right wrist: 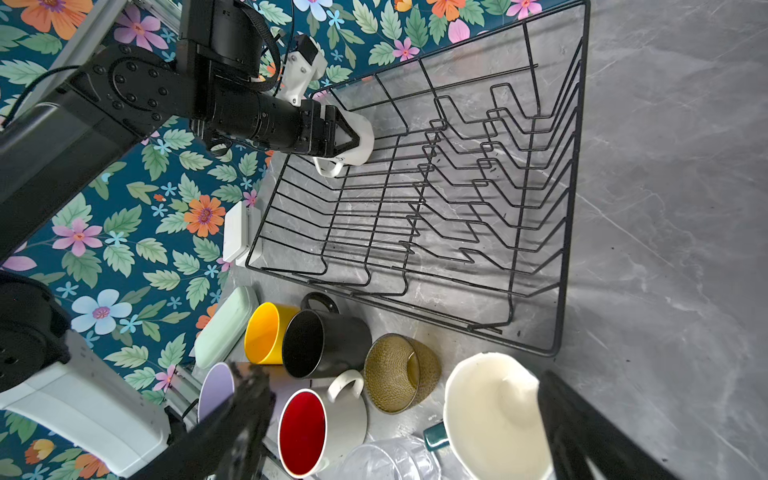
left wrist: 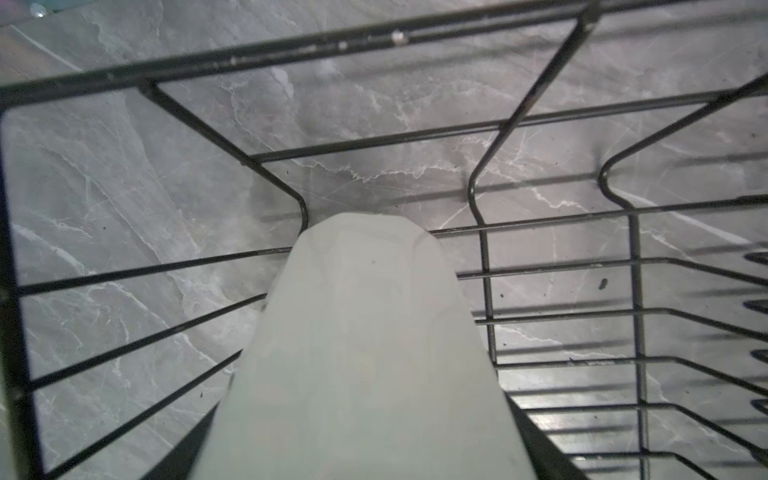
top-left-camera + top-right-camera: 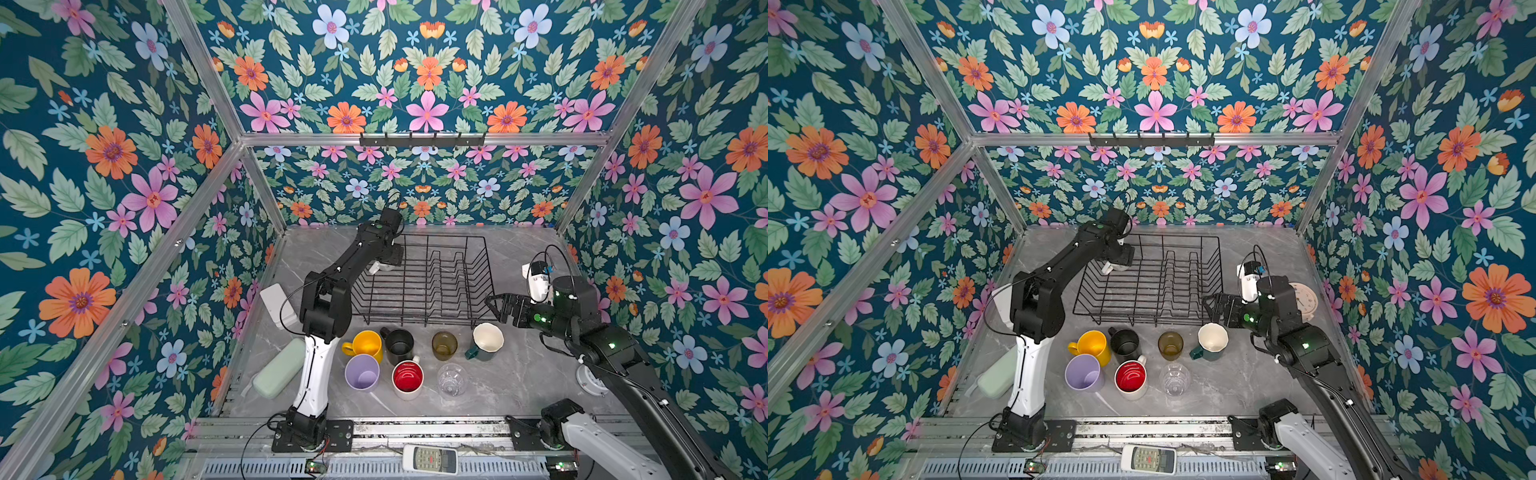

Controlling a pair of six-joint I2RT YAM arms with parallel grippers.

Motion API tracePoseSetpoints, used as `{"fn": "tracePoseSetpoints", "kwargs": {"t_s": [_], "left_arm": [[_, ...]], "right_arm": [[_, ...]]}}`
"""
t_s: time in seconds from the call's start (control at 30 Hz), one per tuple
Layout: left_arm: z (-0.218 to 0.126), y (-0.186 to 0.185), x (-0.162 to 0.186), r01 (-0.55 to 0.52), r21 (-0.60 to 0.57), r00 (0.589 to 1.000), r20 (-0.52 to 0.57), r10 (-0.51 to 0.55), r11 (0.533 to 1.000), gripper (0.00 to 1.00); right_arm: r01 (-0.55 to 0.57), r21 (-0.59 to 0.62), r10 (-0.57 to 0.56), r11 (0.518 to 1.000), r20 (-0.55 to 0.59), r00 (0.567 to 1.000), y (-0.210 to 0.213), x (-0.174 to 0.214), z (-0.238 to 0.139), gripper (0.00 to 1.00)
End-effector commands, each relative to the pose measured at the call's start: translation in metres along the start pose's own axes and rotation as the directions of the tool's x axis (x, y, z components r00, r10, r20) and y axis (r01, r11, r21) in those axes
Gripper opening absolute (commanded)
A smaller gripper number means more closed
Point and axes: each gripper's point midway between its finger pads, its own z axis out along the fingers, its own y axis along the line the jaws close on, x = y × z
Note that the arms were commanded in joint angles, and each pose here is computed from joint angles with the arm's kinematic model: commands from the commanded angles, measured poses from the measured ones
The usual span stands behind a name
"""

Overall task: Load the cups into the dish rack
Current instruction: 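Turn the cream-white mug mouth-down above the rack's far corner with the left gripper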

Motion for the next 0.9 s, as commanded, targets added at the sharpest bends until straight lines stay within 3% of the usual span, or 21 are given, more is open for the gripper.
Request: {"fn": "tracePoseSetpoints", "kwargs": {"t_s": [0.0, 0.13, 0.43, 0.73, 0.87], "left_arm": [[0.0, 0.007, 0.0, 0.016, -0.017, 1.0, -0.007, -0.016, 1.0, 0.0], [0.003, 0.01, 0.003, 0.016, -0.024, 1.0, -0.019, -0.017, 1.0, 0.02], [0.011, 0.014, 0.006, 0.025, -0.034, 0.999, -0.033, -0.026, 0.999, 0.16], [0.019, 0.013, 0.011, 0.016, -0.031, 0.998, -0.055, -0.017, 0.999, 0.55], [0.019, 0.011, 0.012, -0.002, -0.021, 0.998, -0.06, 0.001, 1.0, 0.67]], "right_arm": [[0.005, -0.008, -0.005, 1.0, 0.001, 1.0, 0.001, 0.0, -0.001, 0.98], [0.005, -0.008, -0.005, 1.0, 0.001, 1.0, 0.001, 0.0, 0.0, 0.98], [0.003, -0.012, -0.003, 1.0, -0.002, 1.0, 0.002, 0.001, -0.001, 0.98], [0.003, -0.01, -0.003, 1.0, -0.003, 1.0, 0.002, 0.002, -0.001, 0.98], [0.002, -0.013, -0.002, 1.0, -0.004, 1.0, 0.002, 0.002, -0.001, 0.98]]}}
